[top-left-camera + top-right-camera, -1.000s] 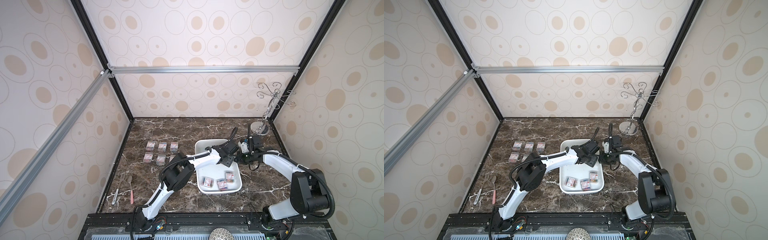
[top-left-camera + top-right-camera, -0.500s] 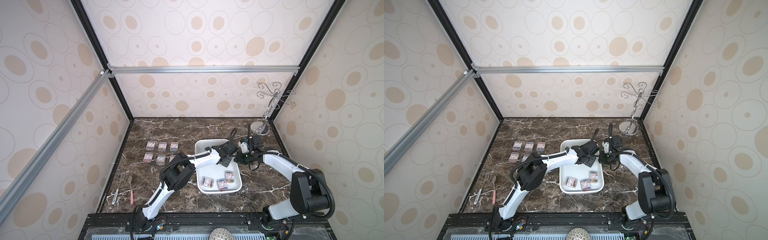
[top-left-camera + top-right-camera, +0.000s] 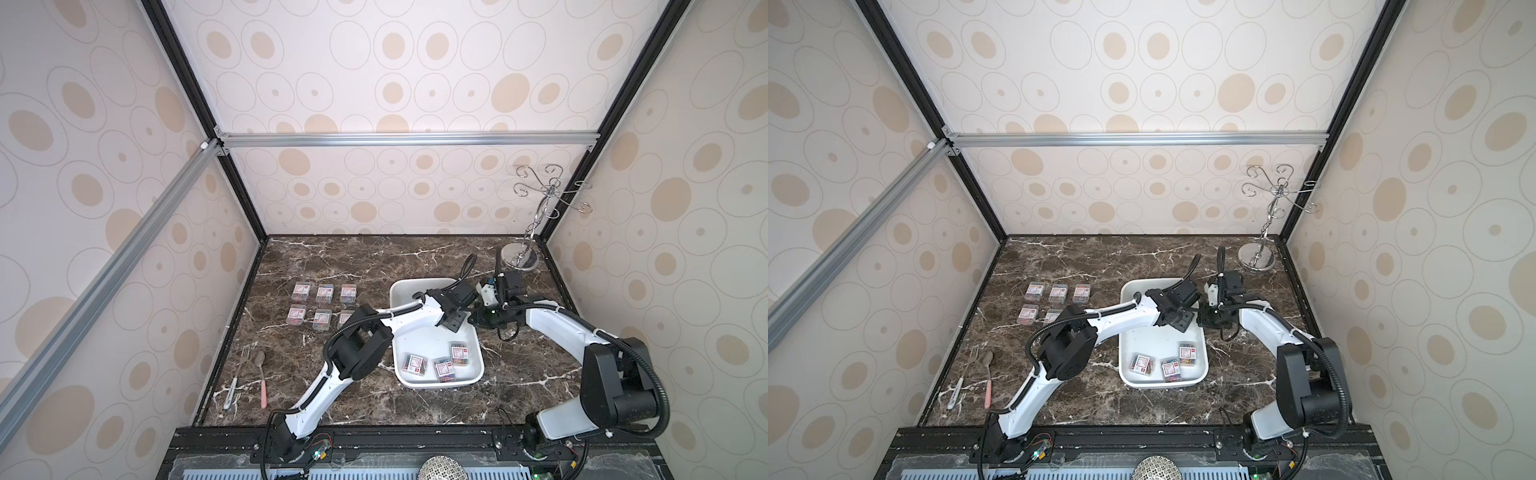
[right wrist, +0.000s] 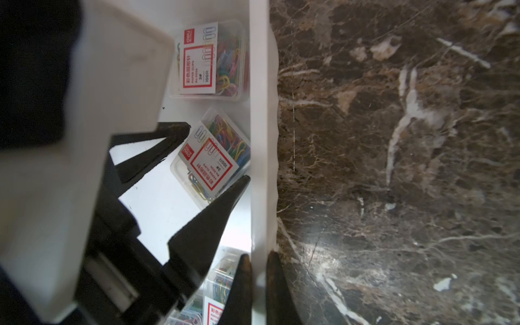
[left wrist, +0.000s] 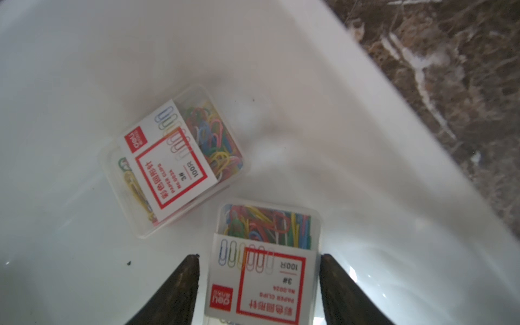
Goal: Take the paper clips out of the storage box
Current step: Pick up the boxed paper clips from the storage box.
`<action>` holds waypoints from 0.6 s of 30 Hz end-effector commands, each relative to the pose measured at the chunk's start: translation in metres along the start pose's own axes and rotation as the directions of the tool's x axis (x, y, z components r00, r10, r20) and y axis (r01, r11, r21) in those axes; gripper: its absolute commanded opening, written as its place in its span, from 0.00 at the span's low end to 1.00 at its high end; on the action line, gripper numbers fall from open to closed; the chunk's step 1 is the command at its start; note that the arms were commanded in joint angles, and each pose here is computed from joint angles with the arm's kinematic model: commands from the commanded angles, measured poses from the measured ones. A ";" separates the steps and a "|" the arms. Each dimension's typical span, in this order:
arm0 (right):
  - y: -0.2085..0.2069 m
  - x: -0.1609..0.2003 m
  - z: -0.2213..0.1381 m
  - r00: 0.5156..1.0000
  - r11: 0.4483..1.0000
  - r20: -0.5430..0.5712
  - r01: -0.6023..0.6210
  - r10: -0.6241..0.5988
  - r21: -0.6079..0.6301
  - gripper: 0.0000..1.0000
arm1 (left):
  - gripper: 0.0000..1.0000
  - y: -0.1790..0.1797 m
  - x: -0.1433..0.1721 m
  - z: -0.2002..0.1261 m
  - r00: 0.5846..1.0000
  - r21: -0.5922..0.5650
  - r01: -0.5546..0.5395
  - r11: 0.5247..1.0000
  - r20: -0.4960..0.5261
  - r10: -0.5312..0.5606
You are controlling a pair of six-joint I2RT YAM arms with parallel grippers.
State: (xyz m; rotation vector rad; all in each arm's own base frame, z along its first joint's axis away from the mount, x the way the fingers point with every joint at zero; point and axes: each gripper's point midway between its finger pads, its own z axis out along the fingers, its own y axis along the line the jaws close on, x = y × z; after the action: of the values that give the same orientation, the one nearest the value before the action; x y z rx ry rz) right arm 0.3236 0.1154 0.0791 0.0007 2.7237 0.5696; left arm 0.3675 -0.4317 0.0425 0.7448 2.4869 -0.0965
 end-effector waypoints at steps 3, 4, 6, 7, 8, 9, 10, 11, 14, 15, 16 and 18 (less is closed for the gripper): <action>0.000 0.009 0.003 0.999 1.000 -0.032 0.020 -0.020 0.000 0.07 | 0.66 0.008 -0.005 0.001 1.000 -0.032 -0.016 0.999 -0.007 0.016; -0.001 0.009 0.003 0.999 1.000 -0.033 0.019 -0.019 0.000 0.07 | 0.65 0.008 -0.004 0.001 1.000 -0.033 -0.020 0.999 -0.008 0.020; 0.000 0.009 0.003 0.999 1.000 -0.032 0.019 -0.019 -0.001 0.07 | 0.65 0.009 -0.003 0.003 1.000 -0.040 -0.025 0.999 -0.014 0.024; 0.000 0.009 0.002 0.999 1.000 -0.031 0.018 -0.018 0.000 0.07 | 0.64 0.009 -0.003 0.003 0.999 -0.040 -0.030 0.999 -0.016 0.029; 0.000 0.009 0.002 0.999 1.000 -0.033 0.018 -0.018 0.000 0.07 | 0.63 0.009 -0.003 0.004 0.999 -0.043 -0.032 0.999 -0.017 0.031; 0.000 0.009 0.002 0.999 1.000 -0.031 0.018 -0.018 0.000 0.07 | 0.63 0.009 -0.003 0.004 0.999 -0.044 -0.033 0.998 -0.018 0.033; -0.001 0.009 0.002 0.999 1.000 -0.031 0.018 -0.018 0.002 0.07 | 0.63 0.009 -0.003 0.005 0.999 -0.046 -0.035 0.998 -0.020 0.034; -0.001 0.009 0.002 0.999 1.000 -0.032 0.018 -0.018 0.002 0.07 | 0.62 0.010 -0.003 0.005 0.999 -0.047 -0.035 0.998 -0.020 0.034; -0.002 0.011 0.002 0.999 1.000 -0.034 0.017 -0.017 0.007 0.07 | 0.60 0.010 -0.004 0.005 0.999 -0.045 -0.034 0.998 -0.020 0.033; -0.002 0.010 0.002 0.999 1.000 -0.032 0.018 -0.017 0.007 0.07 | 0.60 0.011 -0.004 0.004 0.999 -0.044 -0.033 0.998 -0.021 0.033; -0.002 0.011 0.002 0.999 1.000 -0.033 0.018 -0.018 0.009 0.07 | 0.60 0.011 -0.004 0.004 0.999 -0.045 -0.034 0.998 -0.021 0.033; -0.002 0.010 0.002 0.999 1.000 -0.030 0.019 -0.018 0.009 0.07 | 0.59 0.011 -0.004 0.003 0.999 -0.046 -0.034 0.998 -0.021 0.033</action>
State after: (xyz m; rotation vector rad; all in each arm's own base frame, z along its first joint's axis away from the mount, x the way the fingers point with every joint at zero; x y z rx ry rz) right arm 0.3237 0.1152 0.0790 0.0012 2.7238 0.5675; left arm 0.3694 -0.4318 0.0381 0.7747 2.4887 -0.0658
